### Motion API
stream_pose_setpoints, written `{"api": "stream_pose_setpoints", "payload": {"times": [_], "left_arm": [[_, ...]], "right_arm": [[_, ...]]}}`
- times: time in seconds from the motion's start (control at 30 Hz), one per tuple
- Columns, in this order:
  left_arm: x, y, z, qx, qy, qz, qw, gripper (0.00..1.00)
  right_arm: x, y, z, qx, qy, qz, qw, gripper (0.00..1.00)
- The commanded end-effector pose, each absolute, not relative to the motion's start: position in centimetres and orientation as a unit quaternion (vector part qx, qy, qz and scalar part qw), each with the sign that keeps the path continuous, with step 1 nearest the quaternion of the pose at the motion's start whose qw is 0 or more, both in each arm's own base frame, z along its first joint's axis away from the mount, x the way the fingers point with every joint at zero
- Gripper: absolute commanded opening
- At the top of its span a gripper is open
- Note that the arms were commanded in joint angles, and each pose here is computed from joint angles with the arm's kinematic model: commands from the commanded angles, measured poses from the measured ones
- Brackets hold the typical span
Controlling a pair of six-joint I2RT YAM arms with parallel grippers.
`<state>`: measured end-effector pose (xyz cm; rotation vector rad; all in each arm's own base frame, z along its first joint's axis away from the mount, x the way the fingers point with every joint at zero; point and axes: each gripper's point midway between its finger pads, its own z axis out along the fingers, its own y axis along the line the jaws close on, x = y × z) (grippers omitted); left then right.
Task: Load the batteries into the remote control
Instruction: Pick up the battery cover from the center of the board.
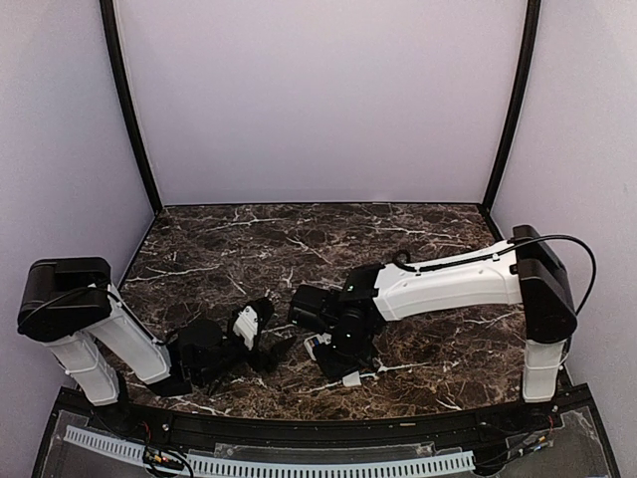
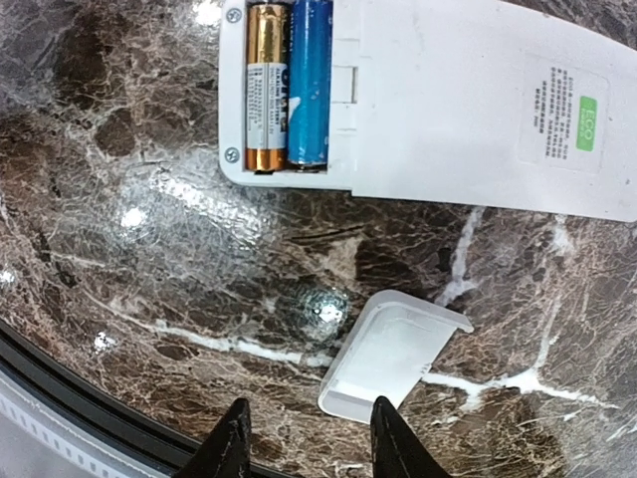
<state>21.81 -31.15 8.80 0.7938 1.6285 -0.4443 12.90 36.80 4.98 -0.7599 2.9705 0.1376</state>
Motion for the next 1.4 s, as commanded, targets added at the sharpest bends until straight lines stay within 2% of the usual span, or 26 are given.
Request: {"api": "stream_pose_setpoints", "payload": {"times": [0.0,0.2,0.4,0.6,0.77,0.87,1.0,1.17,1.33,1.37], "left_arm": [[22.0,-30.2,8.7,0.336,0.711,-0.169,0.594,0.84],[22.0,-30.0,9.0,0.335,0.712,-0.168,0.594,0.84],[21.9,-30.3,8.7,0.340,0.713,-0.169,0.589,0.84],[21.9,-30.3,8.7,0.340,0.714,-0.170,0.588,0.84],[21.5,-30.8,8.8,0.351,0.707,-0.184,0.585,0.84],[20.2,-31.7,10.0,0.384,0.680,-0.214,0.587,0.79],[15.0,-34.8,12.0,0.517,0.606,-0.277,0.538,0.74],[10.4,-37.2,14.9,0.616,0.529,-0.264,0.520,0.71],[8.7,-37.0,15.7,0.695,0.490,-0.201,0.486,0.73],[8.7,-37.3,17.3,0.702,0.476,-0.194,0.494,0.73]], "right_arm": [[13.0,36.7,4.1,-0.238,0.971,0.011,0.035,0.37],[13.1,35.8,2.6,-0.238,0.971,-0.022,0.025,0.24],[12.4,35.7,1.4,-0.241,0.971,-0.012,0.010,0.16],[11.7,35.8,0.7,-0.251,0.968,0.006,-0.004,0.00],[11.2,37.1,1.4,-0.287,0.955,0.067,-0.019,0.00],[11.1,38.1,3.5,-0.327,0.936,0.128,-0.021,0.00],[10.3,38.2,6.8,-0.371,0.904,0.206,-0.043,0.00],[9.8,37.8,10.9,-0.409,0.862,0.294,-0.058,0.00],[9.1,37.3,14.1,-0.429,0.839,0.329,-0.063,0.00],[9.0,37.3,14.7,-0.430,0.836,0.335,-0.062,0.00]]}}
